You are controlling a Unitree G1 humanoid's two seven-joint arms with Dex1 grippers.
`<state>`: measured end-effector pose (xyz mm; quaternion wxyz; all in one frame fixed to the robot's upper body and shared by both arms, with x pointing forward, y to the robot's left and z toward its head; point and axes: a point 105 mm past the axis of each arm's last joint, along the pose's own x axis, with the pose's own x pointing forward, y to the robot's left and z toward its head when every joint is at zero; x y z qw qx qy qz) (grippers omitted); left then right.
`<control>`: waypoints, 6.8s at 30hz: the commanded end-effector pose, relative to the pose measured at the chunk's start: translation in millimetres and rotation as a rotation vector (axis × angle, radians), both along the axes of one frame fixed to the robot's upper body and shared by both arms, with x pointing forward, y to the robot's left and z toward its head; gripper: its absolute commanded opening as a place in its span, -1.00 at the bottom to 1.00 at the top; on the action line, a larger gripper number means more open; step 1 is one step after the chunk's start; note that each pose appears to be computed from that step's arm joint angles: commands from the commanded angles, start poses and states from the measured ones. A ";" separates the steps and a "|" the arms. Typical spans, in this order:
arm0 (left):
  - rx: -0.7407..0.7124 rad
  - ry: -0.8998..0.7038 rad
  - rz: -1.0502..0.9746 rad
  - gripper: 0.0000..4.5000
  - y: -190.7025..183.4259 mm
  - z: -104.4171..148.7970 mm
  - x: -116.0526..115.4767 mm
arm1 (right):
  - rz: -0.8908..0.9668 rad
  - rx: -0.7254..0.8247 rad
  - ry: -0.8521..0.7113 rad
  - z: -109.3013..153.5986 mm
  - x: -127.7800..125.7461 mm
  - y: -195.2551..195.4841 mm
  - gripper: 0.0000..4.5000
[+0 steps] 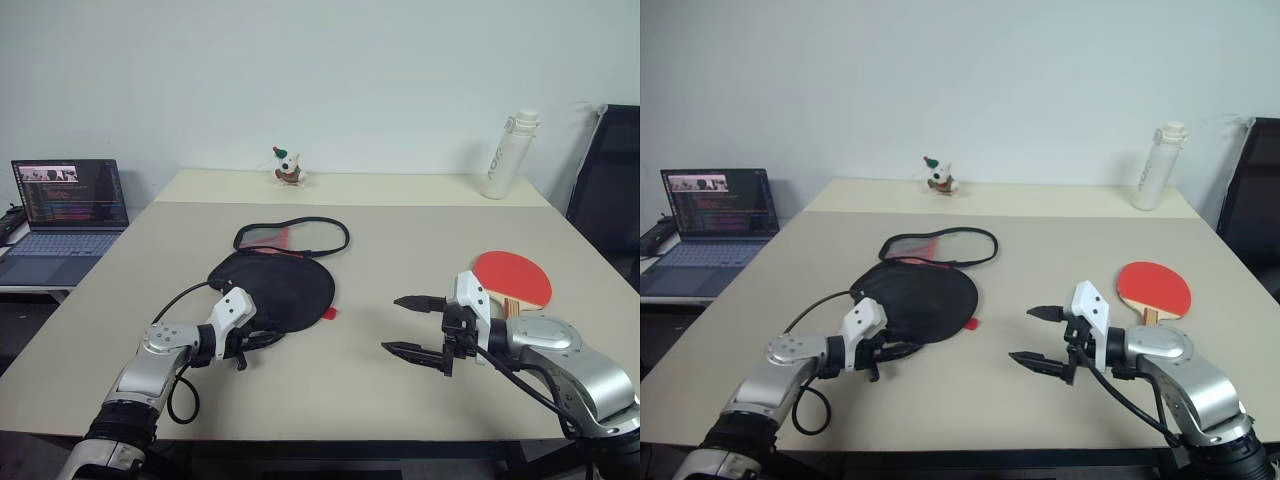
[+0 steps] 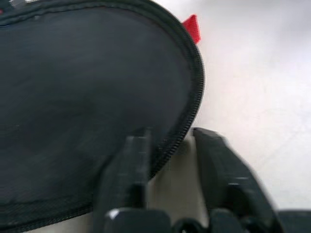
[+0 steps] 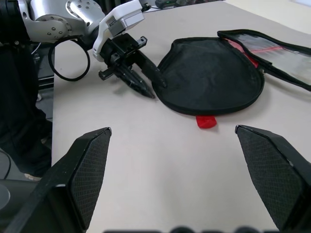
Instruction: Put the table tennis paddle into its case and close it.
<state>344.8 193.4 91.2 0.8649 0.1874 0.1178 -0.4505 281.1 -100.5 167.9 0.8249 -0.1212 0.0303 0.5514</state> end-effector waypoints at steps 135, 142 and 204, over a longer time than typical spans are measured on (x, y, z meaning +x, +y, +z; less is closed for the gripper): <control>-0.258 -0.135 0.179 0.21 -2.7 70.0 -36.2 | -0.697 0.283 0.787 -4.9 121.2 2.2 -0.99; -0.270 -0.148 0.083 0.21 -25.3 83.3 -39.9 | -0.720 0.062 0.596 13.5 146.0 -52.0 -0.99; -0.212 -0.124 -0.007 0.21 -10.8 103.2 -41.7 | -0.692 0.080 0.470 -52.8 82.1 -4.1 0.99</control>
